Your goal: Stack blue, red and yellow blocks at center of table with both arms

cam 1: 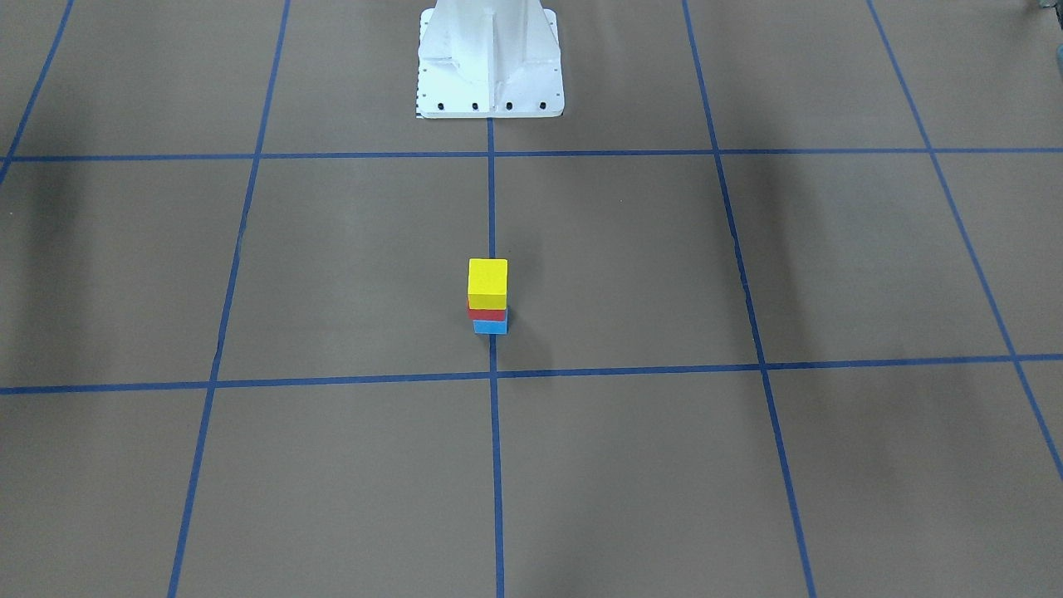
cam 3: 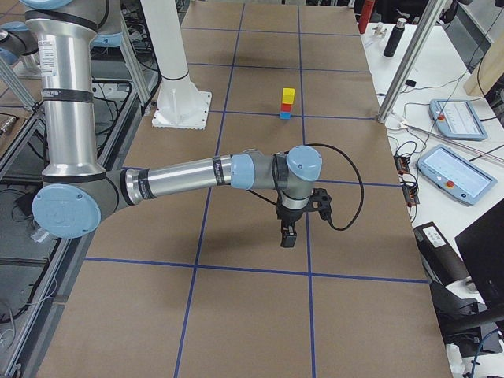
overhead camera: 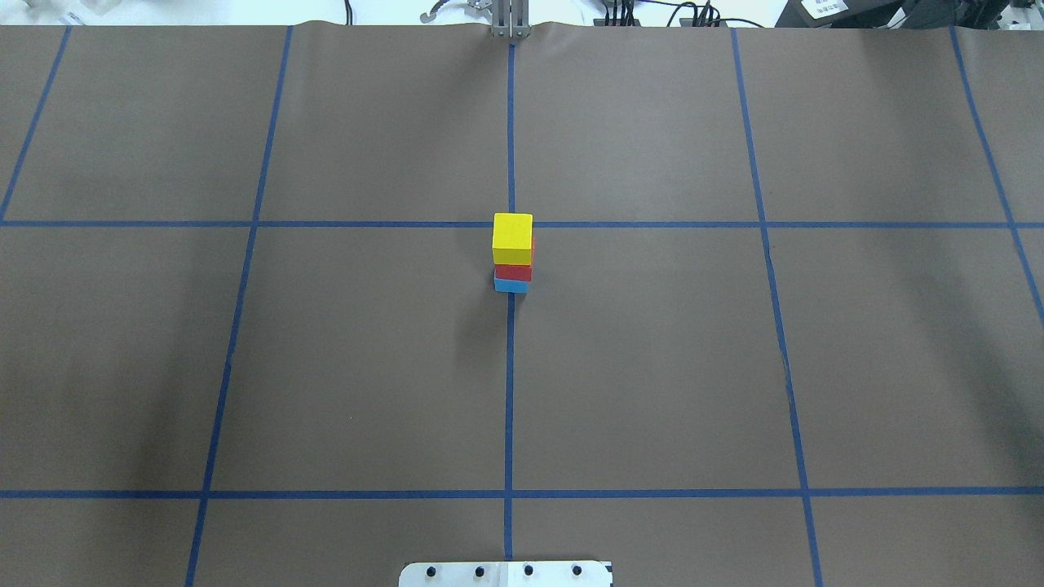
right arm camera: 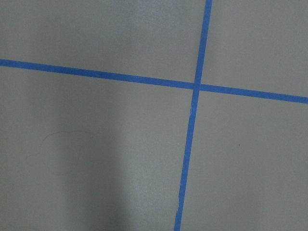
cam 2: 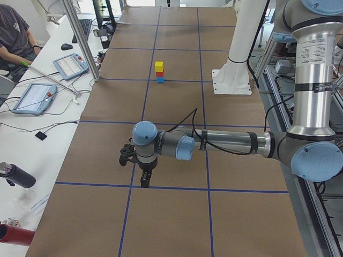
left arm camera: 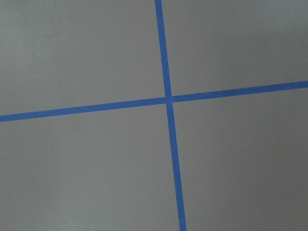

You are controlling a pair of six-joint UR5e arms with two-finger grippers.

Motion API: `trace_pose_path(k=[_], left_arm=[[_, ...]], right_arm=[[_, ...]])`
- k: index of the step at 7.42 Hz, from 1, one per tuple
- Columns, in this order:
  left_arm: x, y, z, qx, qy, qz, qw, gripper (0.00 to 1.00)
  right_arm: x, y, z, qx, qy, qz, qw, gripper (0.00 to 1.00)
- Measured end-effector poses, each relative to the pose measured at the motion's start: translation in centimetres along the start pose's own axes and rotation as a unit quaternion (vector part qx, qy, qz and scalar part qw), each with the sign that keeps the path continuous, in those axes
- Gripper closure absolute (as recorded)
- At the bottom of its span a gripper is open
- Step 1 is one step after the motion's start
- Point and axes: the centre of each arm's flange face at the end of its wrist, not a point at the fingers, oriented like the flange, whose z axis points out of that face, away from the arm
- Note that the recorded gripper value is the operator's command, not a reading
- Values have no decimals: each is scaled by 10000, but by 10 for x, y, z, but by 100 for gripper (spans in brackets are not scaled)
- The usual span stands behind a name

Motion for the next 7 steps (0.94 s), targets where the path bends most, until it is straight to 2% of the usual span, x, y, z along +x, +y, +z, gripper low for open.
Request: trace_pose_path(k=[1, 4, 7], left_arm=[[1, -1, -1, 13, 34, -10, 10000, 0], [10, -1, -5, -29, 479, -255, 9985, 0], [4, 2, -17, 75, 515, -369, 9980, 0]], right_arm=[[1, 0, 2, -13, 6, 8, 10000, 0], [3, 1, 5, -39, 13, 37, 10000, 0], [4, 2, 6, -53, 1, 80, 10000, 0]])
